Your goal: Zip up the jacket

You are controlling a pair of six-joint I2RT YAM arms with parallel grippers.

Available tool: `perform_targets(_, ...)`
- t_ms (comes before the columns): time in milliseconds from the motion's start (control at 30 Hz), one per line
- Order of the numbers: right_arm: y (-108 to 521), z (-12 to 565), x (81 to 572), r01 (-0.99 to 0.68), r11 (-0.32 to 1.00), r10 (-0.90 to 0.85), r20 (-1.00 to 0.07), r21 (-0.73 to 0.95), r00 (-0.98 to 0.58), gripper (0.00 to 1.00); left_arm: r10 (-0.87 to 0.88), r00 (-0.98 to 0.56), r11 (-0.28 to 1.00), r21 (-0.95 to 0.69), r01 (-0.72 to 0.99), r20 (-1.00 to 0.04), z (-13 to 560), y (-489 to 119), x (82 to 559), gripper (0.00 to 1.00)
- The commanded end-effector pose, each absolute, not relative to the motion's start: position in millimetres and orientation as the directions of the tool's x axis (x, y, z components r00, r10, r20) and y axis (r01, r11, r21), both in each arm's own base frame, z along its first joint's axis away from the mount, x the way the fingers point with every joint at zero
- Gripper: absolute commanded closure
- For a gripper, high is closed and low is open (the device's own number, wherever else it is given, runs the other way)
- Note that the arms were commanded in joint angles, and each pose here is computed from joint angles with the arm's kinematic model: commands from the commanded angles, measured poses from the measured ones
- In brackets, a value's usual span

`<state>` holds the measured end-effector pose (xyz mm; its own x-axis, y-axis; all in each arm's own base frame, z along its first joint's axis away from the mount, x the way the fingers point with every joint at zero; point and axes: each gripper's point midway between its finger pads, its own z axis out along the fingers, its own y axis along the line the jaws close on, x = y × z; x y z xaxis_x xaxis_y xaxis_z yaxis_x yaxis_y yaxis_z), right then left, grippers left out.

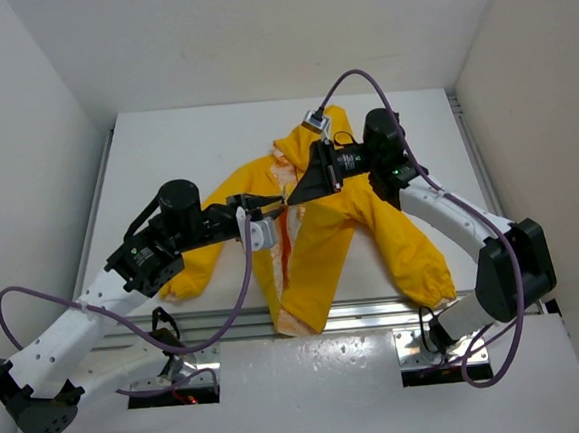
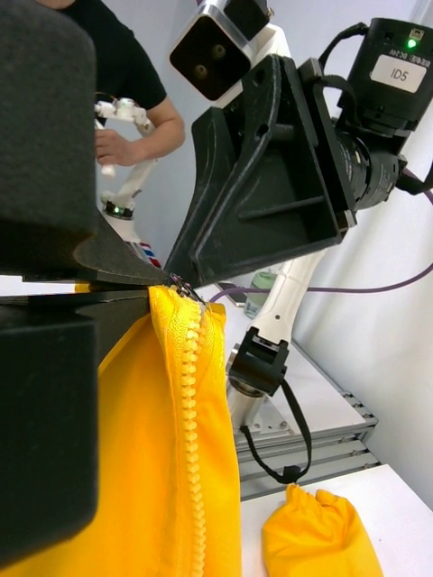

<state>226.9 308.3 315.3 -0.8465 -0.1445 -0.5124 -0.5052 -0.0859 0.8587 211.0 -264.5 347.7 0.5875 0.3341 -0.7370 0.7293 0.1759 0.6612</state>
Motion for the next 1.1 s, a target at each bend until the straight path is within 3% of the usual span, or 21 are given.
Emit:
perform_targets(0,308,323,227,-0.550,-0.109,-0.133,-0.560,0.828,-0.817,1.00,0.248,0.632,0.197,0.677,0.709,-0.734,383,-269,201,0.70)
perform_targets(1067,304,331,213,-0.601,-0.152,-0.143,-0.619,0.784,-0.772,1.00,0.268,0.593,0.269,0.650,0.711,-0.759,386,-268,215,0.79)
